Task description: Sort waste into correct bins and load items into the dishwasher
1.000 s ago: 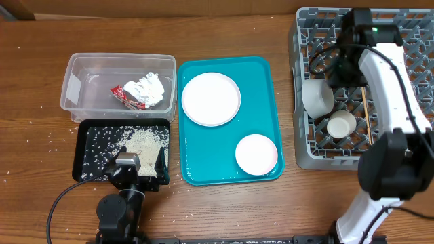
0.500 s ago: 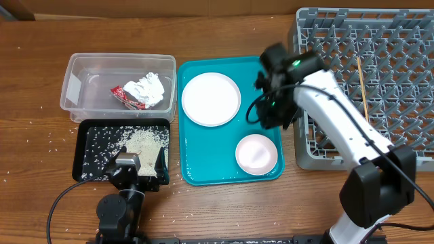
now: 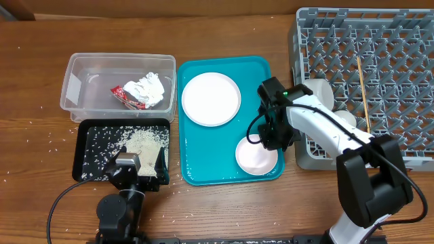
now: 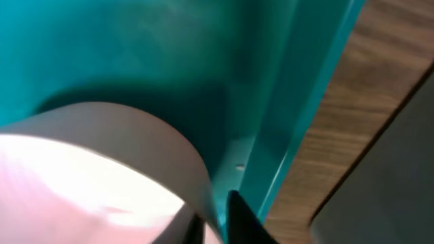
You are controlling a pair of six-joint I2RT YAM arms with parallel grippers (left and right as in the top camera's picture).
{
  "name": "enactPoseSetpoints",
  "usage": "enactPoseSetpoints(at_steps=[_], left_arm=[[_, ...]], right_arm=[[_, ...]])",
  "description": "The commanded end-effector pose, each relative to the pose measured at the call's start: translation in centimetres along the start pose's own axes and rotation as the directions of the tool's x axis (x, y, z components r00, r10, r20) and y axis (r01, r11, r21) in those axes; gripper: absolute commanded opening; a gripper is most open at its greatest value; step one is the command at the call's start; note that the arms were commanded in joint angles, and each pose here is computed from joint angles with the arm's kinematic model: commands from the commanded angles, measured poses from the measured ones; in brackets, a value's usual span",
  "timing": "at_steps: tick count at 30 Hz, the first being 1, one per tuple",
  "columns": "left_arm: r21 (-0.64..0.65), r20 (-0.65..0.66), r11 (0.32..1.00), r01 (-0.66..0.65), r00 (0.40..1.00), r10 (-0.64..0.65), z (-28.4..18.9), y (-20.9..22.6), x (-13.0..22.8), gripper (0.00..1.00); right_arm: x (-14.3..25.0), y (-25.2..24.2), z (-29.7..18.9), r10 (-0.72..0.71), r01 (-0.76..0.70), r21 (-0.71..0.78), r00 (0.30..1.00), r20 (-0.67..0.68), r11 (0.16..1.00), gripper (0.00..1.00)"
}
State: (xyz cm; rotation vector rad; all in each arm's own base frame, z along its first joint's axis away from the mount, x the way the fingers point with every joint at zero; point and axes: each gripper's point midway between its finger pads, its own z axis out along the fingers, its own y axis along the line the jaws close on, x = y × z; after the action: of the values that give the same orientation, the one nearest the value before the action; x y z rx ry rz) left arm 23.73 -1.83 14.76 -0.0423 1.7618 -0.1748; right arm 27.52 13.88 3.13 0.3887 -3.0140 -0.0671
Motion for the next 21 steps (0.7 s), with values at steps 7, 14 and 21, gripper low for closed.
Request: enactPoseSetpoints(at_steps=[7,14,21], left_arm=[[-0.002,0.01,1.0,0.015,1.0,-0.015,0.0,0.1,-0.1,1.0],[-0.002,0.009,1.0,0.015,1.0,-0.015,0.0,0.1,-0.1,1.0],[-0.002,0.01,1.0,0.015,1.0,-0.015,0.0,0.1,-0.1,1.0]], right_arm=[[-3.3,1.0,-5.5,0.004,0.001,-0.034,0.989,0.15,0.999,0.04],[-8.0,0.1,-16.6,0.013,-0.025,0.02,0.881,0.472,0.999,0.04],[-9.6,-13.9,-28.9,0.07,-0.653,0.381,0.554,0.83,0.655,0.04]])
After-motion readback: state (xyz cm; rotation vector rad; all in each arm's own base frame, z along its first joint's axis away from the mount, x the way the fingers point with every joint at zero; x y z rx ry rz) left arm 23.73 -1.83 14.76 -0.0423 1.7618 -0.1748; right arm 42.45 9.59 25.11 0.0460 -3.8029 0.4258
